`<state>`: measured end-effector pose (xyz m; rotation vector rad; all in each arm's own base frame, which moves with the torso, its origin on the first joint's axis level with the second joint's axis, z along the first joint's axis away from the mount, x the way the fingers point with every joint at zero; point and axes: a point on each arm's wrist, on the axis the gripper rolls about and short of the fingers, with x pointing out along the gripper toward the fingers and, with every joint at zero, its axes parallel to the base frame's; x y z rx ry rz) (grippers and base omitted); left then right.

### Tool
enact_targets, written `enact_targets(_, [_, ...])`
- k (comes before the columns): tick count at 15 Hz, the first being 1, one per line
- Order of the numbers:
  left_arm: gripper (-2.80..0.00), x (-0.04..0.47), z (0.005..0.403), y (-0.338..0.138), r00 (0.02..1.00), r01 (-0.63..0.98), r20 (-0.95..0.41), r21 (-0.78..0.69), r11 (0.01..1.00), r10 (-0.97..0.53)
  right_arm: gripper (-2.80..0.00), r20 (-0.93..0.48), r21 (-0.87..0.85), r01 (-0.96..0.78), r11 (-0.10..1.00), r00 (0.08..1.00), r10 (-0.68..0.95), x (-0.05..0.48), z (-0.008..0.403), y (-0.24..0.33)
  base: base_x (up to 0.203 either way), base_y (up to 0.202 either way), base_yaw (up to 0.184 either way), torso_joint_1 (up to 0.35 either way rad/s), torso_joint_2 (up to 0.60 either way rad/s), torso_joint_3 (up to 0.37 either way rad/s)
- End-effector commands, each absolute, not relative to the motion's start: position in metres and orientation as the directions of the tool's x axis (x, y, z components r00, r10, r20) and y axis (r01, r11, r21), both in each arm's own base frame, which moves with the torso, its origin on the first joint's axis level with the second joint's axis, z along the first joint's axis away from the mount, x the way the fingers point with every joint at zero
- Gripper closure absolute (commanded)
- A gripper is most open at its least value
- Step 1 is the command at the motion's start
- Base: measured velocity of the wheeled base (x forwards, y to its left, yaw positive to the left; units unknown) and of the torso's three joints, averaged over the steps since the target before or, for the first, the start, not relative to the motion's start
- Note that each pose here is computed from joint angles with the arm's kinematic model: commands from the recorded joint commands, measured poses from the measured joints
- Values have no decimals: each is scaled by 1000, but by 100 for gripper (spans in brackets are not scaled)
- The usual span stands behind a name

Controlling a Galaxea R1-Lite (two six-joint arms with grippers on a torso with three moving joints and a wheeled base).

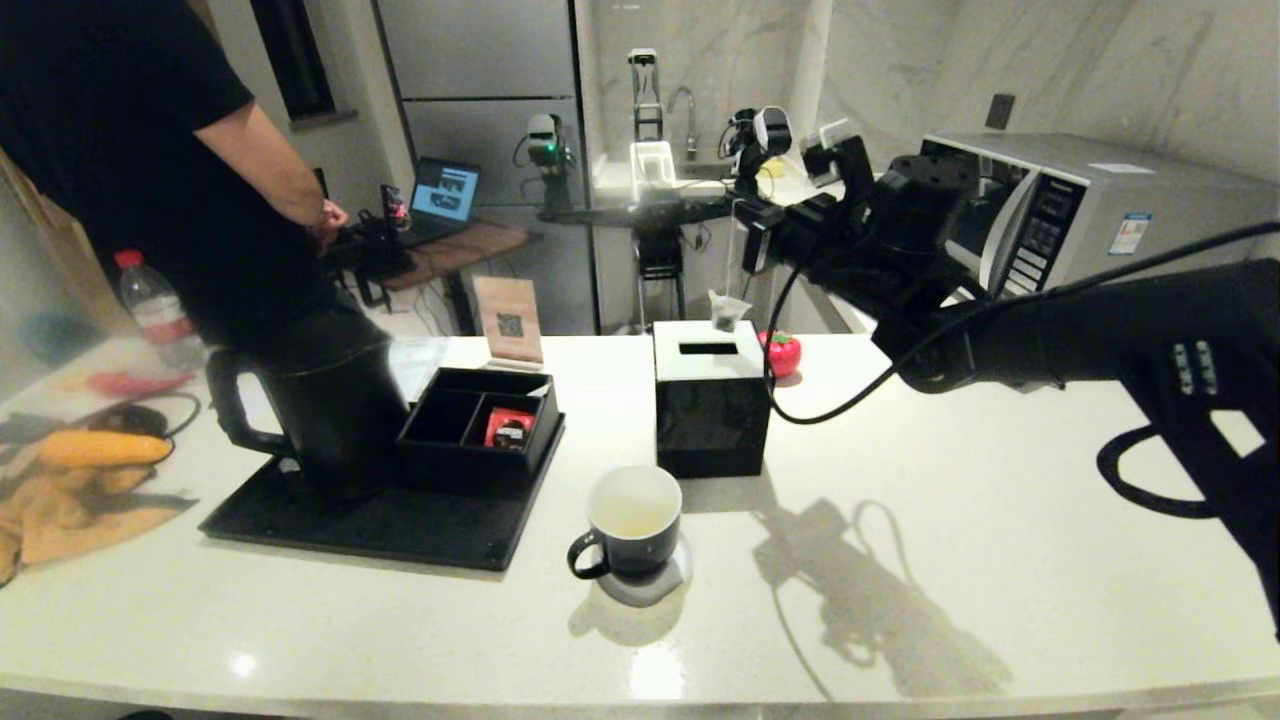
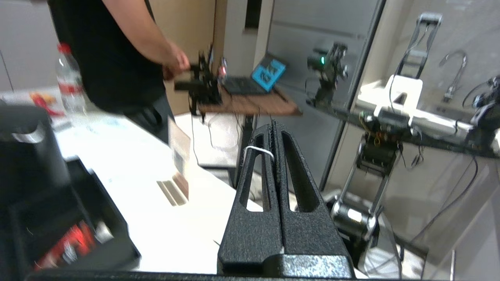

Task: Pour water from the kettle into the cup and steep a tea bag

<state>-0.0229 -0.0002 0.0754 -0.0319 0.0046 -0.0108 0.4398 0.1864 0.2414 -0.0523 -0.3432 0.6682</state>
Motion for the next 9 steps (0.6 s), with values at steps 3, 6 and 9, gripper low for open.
enact_targets(3, [0,-23,75,0,1000,11,-5,-32,999,-11,0,235,-146,-603,785,749,619,459,207,182,0,0,0,0,0,0])
enact_targets(6, [0,-23,75,0,1000,11,-5,-32,999,-11,0,249,-150,-609,779,739,626,465,203,190,0,0,0,0,0,0])
enact_targets(9, [0,-23,75,0,1000,11,-5,-32,999,-11,0,244,-148,-626,766,727,641,466,198,202,0,0,0,0,0,0])
